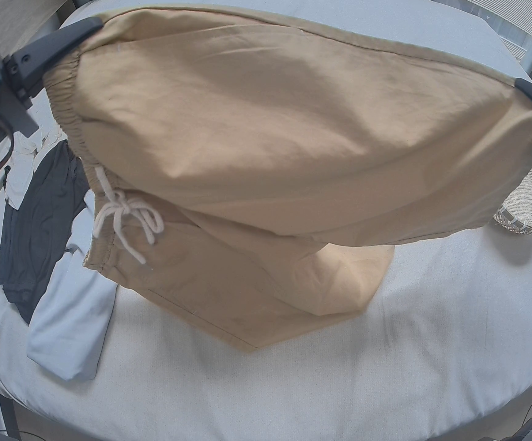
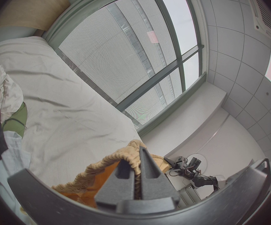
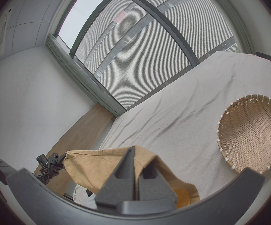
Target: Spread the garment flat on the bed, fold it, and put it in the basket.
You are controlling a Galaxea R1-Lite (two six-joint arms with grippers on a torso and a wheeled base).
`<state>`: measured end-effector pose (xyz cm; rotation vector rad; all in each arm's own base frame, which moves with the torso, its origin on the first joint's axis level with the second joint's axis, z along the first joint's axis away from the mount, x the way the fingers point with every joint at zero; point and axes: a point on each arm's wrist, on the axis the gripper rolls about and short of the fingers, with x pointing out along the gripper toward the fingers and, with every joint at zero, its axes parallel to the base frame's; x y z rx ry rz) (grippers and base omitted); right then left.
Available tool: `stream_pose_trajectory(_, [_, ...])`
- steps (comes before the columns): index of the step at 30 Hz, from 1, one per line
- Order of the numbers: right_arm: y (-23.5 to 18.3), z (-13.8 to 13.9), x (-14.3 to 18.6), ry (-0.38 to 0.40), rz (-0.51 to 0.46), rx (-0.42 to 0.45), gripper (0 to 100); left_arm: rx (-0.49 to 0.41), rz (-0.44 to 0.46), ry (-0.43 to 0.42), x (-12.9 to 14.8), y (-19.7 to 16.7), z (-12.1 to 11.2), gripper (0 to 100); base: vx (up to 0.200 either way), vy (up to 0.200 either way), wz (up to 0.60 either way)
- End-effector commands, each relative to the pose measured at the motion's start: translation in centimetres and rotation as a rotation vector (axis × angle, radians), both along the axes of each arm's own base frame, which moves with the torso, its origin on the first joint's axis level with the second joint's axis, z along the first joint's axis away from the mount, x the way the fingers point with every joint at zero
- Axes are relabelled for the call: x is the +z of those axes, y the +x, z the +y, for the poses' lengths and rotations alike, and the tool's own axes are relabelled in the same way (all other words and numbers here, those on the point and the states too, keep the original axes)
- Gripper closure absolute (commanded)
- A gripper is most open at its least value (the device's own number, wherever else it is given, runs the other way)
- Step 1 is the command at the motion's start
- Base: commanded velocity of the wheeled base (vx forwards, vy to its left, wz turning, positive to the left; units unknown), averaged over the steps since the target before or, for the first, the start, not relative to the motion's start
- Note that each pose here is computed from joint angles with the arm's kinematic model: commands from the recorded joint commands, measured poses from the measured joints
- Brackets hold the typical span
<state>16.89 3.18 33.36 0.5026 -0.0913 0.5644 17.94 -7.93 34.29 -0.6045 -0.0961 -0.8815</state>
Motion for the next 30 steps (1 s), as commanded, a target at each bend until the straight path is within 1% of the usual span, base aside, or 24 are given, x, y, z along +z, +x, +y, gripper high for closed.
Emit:
stream_pose_trajectory(1, [4.0,-0.2,-0.8,-0.008,0.061,-0.033,100,0.019,0.052,0.019,-0.8,4.4,-1.2,100,0.0,0.0,0.0])
stream_pose_trajectory(4, [5.3,-0.3,-1.1,-0.008,0.076,-0.041,100,0.024,0.053,0.018,-0.6,5.5,-1.6,100,0.0,0.0,0.0])
stream_pose_trajectory(5, [6.3,-0.2,-1.3,-0.008,0.08,-0.043,100,0.039,0.053,0.017,-0.6,6.6,-1.6,100,0.0,0.0,0.0])
stream_pose_trajectory(6, [6.3,-0.2,-1.3,-0.008,0.08,-0.043,100,0.039,0.053,0.017,-0.6,6.6,-1.6,100,0.0,0.0,0.0])
stream_pose_trajectory(10, [8.3,0.0,-1.4,-0.007,0.074,-0.046,100,0.054,0.053,0.016,-0.7,9.1,-2.0,100,0.0,0.0,0.0])
stream_pose_trajectory(17, [10.7,0.2,-1.1,-0.001,0.074,-0.046,100,0.099,0.017,0.003,-0.1,12.2,-1.5,100,0.0,0.0,0.0])
stream_pose_trajectory(20, [12.1,0.2,-1.7,-0.003,0.094,-0.049,100,0.119,0.025,0.008,-0.6,13.6,-1.0,100,0.0,0.0,0.0])
stream_pose_trajectory(23, [13.3,0.3,-2.2,-0.004,0.108,-0.051,100,0.127,0.034,0.01,-1.1,14.9,-1.1,100,0.0,0.0,0.0])
stream_pose_trajectory(27, [15.2,0.6,-2.4,-0.003,0.111,-0.057,100,0.142,0.031,0.009,-1.3,16.9,-0.9,100,0.0,0.0,0.0])
stream_pose_trajectory(28, [15.2,0.6,-2.4,-0.003,0.111,-0.057,100,0.142,0.031,0.009,-1.3,16.9,-0.9,0,0.0,0.0,0.0])
stream_pose_trajectory(30, [16.6,0.7,-2.5,0.001,0.096,-0.071,100,0.152,0.029,0.002,-1.3,18.4,-0.8,0,0.0,0.0,0.0])
